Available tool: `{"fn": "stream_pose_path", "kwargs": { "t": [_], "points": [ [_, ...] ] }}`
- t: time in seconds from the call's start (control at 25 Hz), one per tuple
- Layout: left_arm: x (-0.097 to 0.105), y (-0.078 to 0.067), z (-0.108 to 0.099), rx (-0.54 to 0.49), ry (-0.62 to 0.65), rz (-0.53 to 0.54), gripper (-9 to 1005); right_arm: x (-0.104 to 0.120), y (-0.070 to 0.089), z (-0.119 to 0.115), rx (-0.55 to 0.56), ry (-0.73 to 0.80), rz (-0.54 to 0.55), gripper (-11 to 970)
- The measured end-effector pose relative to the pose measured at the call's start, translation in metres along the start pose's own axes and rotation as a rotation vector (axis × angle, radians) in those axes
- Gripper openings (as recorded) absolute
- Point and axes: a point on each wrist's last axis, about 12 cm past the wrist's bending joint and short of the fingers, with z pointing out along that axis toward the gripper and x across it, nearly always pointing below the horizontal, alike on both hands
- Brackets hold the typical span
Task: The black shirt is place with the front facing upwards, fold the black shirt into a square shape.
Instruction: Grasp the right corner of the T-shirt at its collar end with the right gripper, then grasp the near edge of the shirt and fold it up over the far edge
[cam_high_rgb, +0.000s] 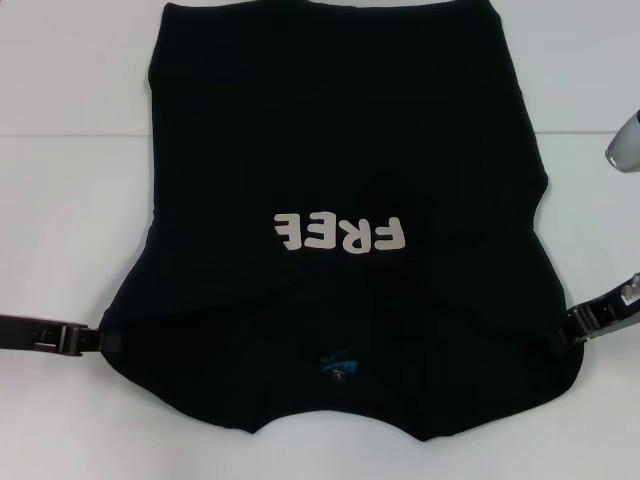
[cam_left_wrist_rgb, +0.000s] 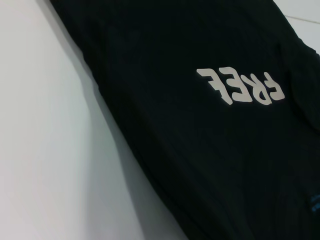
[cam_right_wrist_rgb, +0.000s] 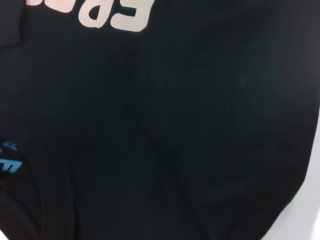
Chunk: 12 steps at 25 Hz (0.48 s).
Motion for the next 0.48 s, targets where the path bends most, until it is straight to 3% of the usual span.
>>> {"fn": "stream_pose_path", "kwargs": {
  "t": [0.32, 0.44, 0.48],
  "points": [
    [0.0016, 0.0025, -0.0027, -0.007, -0.018, 0.007, 25, 0.002, -0.0013, -0.0037, -0.006, 0.019, 0.002, 172],
    [0.002, 0.0014, -0.0023, -0.003, -0.006, 0.025, 25, 0.0034, -0.003, -0.0071, -0.009, 0.031, -0.005, 31],
    [0.0021, 0.0012, -0.0024, 0.001, -0.007, 0.023, 25, 0.004, -0.0035, -0.0087, -0.012, 0.039, -0.012, 31]
  ]
}}
